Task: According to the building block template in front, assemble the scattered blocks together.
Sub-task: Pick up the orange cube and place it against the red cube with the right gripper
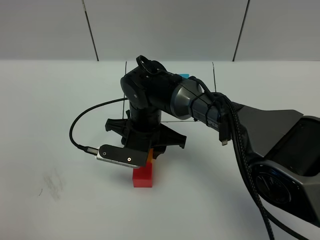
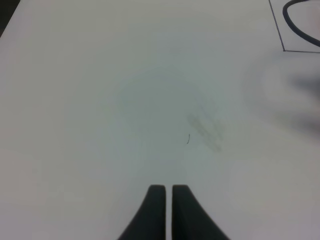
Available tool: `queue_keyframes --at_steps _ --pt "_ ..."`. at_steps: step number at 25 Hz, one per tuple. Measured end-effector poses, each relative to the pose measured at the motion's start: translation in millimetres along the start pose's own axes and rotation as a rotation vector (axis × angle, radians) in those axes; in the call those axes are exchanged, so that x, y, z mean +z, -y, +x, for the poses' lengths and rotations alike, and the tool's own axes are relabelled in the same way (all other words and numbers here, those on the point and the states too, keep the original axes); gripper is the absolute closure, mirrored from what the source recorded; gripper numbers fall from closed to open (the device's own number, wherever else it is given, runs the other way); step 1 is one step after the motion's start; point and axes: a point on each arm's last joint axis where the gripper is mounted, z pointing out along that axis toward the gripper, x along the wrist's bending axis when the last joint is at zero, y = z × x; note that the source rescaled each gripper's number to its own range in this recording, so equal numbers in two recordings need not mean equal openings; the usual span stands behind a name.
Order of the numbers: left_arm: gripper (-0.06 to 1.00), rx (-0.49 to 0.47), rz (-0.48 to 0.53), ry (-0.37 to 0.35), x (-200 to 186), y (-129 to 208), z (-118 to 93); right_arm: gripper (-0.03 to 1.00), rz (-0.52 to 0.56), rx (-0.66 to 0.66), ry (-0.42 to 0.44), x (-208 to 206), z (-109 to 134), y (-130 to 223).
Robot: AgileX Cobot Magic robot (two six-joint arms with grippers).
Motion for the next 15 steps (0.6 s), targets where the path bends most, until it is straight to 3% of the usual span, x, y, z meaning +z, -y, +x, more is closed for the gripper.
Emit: queue_keyframes --at_steps 15 --pt "0.94 0.000 0.000 0.000 0.0 0.0 0.0 0.39 -0.013 0.000 -0.024 13.4 1.1 -0.6"
